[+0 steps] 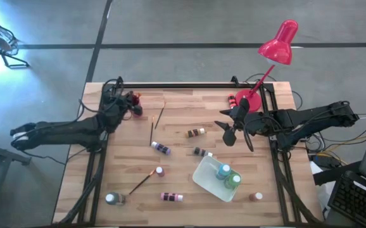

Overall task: Pick & Place Paint Supplies
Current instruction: Put the orange paintbrush into the pink cup, then put the orange paint bottle into the white bin

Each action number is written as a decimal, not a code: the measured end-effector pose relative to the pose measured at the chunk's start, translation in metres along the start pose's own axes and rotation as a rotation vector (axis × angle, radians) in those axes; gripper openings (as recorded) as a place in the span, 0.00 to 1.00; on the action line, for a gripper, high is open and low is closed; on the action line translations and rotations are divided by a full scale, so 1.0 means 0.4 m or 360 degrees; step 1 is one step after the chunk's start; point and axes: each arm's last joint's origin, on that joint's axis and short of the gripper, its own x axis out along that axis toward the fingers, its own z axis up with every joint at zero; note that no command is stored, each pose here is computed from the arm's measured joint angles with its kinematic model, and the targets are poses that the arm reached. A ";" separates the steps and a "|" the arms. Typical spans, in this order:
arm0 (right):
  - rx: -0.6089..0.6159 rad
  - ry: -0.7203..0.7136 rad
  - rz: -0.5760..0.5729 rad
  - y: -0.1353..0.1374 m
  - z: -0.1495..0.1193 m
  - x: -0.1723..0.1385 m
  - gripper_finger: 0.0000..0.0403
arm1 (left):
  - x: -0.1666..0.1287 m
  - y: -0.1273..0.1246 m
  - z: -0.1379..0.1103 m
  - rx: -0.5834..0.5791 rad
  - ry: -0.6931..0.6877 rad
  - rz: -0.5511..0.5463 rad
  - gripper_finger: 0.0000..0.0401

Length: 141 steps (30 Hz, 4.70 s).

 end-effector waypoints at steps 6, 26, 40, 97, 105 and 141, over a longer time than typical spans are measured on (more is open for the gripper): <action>-0.0006 0.0000 0.0001 0.000 0.000 0.000 0.55 | 0.005 -0.005 -0.011 0.0017 0.0033 -0.0005 0.02; -0.0024 -0.0009 -0.0025 -0.001 0.000 0.000 0.65 | 0.024 -0.025 -0.046 0.0111 0.0143 -0.0013 0.06; -0.0019 -0.0008 -0.0024 -0.001 0.000 0.000 0.65 | 0.022 -0.027 -0.011 0.0053 0.0086 -0.0055 0.37; -0.0026 -0.0050 0.0108 0.008 0.017 -0.005 0.55 | 0.025 -0.260 0.307 0.0655 0.0619 -0.1382 0.45; -0.0063 0.0166 0.0432 0.010 -0.001 -0.027 0.60 | 0.087 -0.392 0.291 0.0752 0.0846 -0.1493 0.45; -0.0375 0.0827 0.0044 0.085 0.021 -0.009 0.58 | 0.025 -0.439 0.200 0.0963 0.0916 -0.1433 0.45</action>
